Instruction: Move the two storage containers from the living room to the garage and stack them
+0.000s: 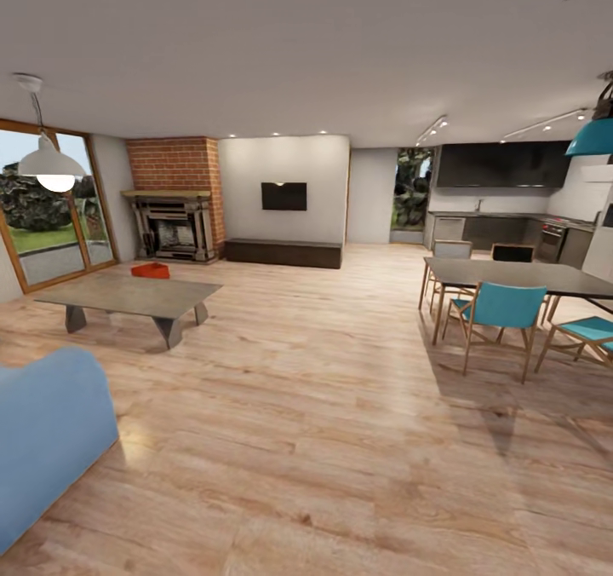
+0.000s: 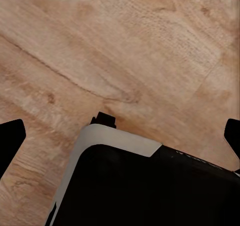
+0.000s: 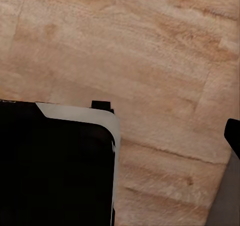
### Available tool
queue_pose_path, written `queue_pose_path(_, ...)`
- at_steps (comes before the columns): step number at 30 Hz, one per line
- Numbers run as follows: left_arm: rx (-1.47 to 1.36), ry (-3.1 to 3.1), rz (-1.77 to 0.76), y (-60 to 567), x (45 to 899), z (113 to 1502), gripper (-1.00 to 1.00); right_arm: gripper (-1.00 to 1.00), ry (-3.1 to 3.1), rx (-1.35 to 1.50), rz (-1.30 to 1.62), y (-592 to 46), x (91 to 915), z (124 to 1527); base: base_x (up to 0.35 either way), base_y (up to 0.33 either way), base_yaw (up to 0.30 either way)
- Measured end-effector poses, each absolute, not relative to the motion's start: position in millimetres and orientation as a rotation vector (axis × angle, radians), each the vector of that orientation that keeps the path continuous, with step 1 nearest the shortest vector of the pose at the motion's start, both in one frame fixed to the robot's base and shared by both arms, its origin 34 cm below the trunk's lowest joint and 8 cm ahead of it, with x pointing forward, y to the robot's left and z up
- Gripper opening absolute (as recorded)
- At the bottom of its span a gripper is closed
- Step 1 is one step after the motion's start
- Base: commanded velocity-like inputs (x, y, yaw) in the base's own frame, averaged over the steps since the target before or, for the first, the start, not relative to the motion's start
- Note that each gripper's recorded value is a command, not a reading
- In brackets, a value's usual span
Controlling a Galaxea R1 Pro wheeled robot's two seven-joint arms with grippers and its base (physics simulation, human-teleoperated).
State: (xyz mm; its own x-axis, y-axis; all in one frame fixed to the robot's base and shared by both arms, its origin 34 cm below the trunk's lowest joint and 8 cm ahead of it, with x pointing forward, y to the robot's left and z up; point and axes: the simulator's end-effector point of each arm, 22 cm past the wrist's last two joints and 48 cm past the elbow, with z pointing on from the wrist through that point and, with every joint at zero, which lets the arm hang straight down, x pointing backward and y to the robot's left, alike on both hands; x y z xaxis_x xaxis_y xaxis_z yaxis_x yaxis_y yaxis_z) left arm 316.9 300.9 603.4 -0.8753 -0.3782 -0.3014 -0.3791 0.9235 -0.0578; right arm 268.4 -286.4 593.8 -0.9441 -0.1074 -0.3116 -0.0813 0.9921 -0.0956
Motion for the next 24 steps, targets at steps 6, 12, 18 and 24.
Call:
queue_pose_path(6, -0.560, 2.774, 0.004, 300.9, 316.6, 603.3, 1.00, 1.00, 2.815, -0.137, -0.116, -286.4, 268.2, 593.7, 0.324, 0.000, 0.000)
queue_pose_path(12, -0.560, 2.775, 0.004, 300.8, 316.3, 603.2, 1.00, 1.00, 2.817, -0.139, -0.116, -286.3, 267.9, 593.6, 0.324, 0.000, 0.000)
queue_pose_path(18, -0.561, 2.776, 0.004, 300.7, 316.2, 603.2, 1.00, 1.00, 2.816, -0.139, -0.116, -286.3, 268.1, 593.7, 0.324, 0.000, 0.000)
queue_pose_path(24, -0.561, 2.777, 0.005, 301.6, 316.1, 603.2, 1.00, 1.00, 2.816, -0.139, -0.116, -286.3, 268.1, 593.7, 0.324, 0.000, 0.000)
